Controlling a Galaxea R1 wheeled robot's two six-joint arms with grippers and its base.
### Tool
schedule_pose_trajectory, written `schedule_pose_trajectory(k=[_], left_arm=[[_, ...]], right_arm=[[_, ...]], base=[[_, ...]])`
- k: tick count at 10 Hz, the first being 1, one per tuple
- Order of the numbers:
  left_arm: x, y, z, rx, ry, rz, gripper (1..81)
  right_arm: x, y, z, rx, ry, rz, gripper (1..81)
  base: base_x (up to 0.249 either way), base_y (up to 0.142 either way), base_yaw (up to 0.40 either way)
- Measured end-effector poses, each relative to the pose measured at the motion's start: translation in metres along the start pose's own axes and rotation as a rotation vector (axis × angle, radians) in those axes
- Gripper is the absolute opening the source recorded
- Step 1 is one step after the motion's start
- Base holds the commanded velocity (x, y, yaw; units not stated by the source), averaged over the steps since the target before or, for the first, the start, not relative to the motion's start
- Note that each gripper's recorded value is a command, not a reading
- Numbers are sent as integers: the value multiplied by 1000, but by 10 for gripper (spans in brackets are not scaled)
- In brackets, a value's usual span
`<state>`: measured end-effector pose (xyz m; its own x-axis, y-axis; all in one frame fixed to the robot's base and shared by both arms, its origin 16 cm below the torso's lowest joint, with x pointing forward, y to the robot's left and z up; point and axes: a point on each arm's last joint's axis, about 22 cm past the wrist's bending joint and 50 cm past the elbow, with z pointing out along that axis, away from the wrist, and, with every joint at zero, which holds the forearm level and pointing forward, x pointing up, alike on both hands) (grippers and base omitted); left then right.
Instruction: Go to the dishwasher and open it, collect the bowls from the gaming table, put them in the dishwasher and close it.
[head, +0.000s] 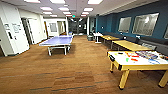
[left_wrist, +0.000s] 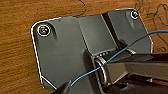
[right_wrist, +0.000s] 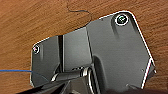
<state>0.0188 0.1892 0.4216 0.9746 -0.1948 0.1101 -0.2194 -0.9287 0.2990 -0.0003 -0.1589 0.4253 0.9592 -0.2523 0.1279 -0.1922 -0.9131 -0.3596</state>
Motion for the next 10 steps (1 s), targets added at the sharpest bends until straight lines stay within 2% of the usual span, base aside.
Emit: schedule_pose_trajectory(k=[9,10], left_arm=[[3,-3,0,3,6,-1,811],[-2,-2,-1,2,0,-3,811]], right_arm=[[-1,0,0,0,-2,0,811],[1,0,0,-1,1,-1,811]], base=[[0,0,-377],[0,0,-396]])
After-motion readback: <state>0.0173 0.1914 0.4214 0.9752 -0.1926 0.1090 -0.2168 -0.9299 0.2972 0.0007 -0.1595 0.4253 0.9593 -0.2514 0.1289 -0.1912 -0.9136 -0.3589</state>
